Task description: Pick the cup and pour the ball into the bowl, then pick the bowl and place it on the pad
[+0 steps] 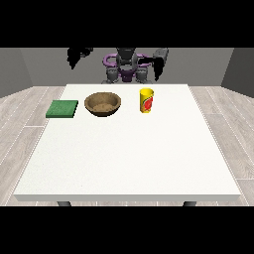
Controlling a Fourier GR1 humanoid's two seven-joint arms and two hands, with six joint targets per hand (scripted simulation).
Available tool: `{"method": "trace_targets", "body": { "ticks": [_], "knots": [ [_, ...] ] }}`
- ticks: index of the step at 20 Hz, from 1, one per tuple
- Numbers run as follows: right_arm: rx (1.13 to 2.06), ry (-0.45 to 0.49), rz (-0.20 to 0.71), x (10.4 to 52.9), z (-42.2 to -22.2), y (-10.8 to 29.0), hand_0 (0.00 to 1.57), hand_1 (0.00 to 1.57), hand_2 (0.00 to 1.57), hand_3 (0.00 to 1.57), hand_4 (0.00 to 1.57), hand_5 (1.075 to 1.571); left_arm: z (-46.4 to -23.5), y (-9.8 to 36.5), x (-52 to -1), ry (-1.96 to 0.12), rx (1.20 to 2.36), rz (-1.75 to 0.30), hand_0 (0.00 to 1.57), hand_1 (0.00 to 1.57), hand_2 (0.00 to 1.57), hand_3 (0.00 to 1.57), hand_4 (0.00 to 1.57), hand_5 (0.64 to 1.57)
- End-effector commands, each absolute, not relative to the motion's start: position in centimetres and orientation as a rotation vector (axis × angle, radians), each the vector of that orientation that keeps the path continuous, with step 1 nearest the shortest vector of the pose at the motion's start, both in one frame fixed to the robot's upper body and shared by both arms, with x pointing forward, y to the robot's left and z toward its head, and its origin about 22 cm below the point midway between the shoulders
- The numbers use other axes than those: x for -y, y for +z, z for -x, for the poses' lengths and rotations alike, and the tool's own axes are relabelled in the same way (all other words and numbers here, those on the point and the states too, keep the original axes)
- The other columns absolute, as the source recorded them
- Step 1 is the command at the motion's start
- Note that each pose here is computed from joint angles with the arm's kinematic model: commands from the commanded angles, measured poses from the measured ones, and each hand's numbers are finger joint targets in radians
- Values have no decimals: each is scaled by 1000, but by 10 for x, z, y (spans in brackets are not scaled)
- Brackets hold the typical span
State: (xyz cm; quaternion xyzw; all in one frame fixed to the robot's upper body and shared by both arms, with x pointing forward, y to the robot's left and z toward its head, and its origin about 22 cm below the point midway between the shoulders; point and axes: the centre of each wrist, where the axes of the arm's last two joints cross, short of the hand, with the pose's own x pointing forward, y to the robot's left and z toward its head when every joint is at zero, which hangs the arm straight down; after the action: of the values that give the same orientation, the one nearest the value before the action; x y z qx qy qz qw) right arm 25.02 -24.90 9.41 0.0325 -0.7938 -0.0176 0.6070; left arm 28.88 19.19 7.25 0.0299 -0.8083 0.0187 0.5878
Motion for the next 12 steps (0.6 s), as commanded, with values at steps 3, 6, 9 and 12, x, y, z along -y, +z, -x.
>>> {"method": "trace_targets", "body": {
  "ticks": [3,6,9,12],
  "knots": [
    [1853,-28,-70,267,-251,88,0,0,0,0,681,1551,-300,15,-204,25,1850,-101,0,0,0,0,360,1483],
    [1862,-49,-38,275,-260,103,0,0,0,0,676,1559,-306,-4,-222,2,1828,-98,0,0,0,0,187,1472],
    [1843,-22,-78,290,-257,69,0,0,0,0,662,1558,-322,-5,-220,29,1823,-99,0,0,0,0,0,1442],
    [1858,-45,-74,293,-263,88,0,0,0,0,665,1559,-323,-27,-237,16,1848,-97,0,0,0,0,108,1436]
  ]
}}
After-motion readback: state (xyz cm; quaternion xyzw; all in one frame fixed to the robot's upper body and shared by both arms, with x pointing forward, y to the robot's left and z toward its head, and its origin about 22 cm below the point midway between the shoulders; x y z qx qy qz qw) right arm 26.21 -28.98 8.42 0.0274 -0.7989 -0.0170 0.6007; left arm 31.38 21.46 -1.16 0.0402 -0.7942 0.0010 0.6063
